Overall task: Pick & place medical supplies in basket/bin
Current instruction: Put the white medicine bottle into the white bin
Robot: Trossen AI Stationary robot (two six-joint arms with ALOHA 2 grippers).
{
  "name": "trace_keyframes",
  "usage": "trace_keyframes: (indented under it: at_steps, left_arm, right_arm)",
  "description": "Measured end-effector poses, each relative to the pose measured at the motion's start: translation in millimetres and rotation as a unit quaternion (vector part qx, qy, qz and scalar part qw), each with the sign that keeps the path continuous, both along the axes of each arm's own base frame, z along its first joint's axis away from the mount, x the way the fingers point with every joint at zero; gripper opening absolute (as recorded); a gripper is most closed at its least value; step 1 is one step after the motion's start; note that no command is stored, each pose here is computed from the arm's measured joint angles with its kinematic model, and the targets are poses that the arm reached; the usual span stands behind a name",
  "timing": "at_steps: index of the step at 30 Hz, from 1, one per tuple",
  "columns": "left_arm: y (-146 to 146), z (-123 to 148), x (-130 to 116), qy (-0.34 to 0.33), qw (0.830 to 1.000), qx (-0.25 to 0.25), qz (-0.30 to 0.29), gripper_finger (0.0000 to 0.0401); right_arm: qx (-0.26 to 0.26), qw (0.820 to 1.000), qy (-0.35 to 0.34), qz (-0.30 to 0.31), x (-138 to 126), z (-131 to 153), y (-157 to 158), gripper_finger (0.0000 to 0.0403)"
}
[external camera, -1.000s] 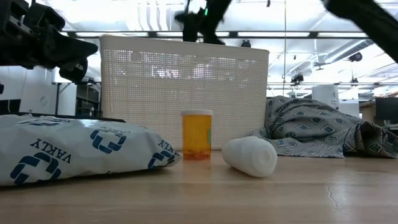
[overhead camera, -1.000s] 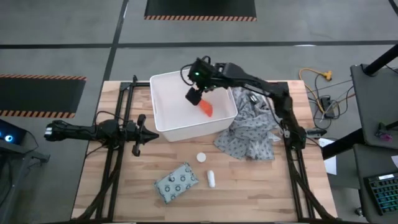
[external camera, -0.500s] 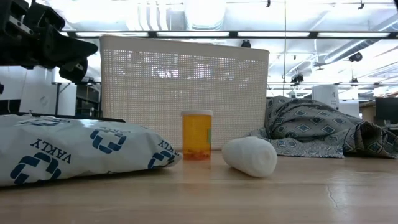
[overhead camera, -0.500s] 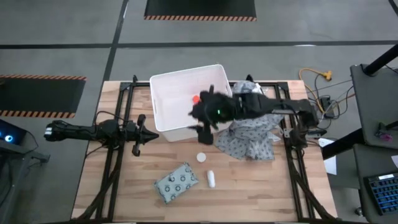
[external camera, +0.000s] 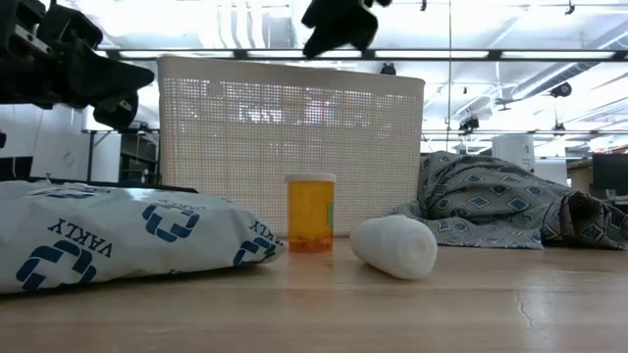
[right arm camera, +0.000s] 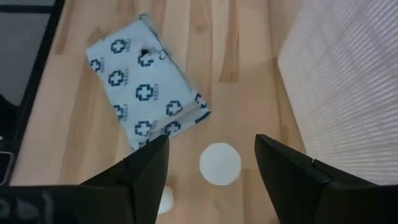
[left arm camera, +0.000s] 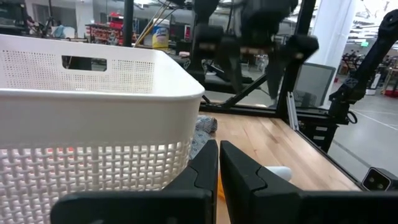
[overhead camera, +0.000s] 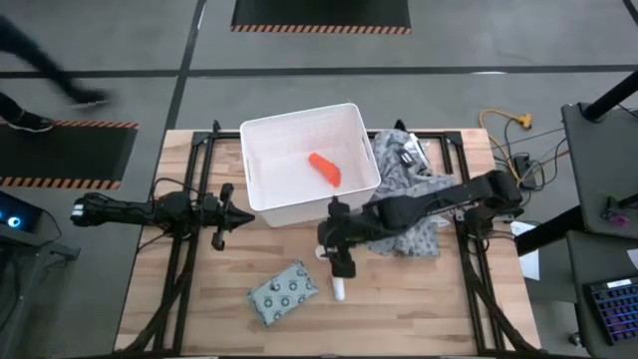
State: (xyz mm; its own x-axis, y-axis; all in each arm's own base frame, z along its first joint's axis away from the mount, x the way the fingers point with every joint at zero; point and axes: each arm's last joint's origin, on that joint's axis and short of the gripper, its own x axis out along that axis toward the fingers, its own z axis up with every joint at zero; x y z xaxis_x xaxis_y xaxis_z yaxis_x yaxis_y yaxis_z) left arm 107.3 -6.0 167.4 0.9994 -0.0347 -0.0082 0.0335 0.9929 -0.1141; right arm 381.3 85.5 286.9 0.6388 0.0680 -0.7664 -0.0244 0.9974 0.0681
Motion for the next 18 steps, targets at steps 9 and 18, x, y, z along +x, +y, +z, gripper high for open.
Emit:
trace_keyframes:
  at_steps: [9,18]
  left_arm:
    - [0,0,0,0.0,1.0,0.0,0.0,0.0]
    - [0,0,0,0.0,1.0,0.0,0.0,0.0]
  right_arm:
    - [0.004,1.0,-0.006,0.0,-3,-41,2,0.0274]
    - [-0.002,1.0,-0.026,0.007,-8,-74,0,0.0315]
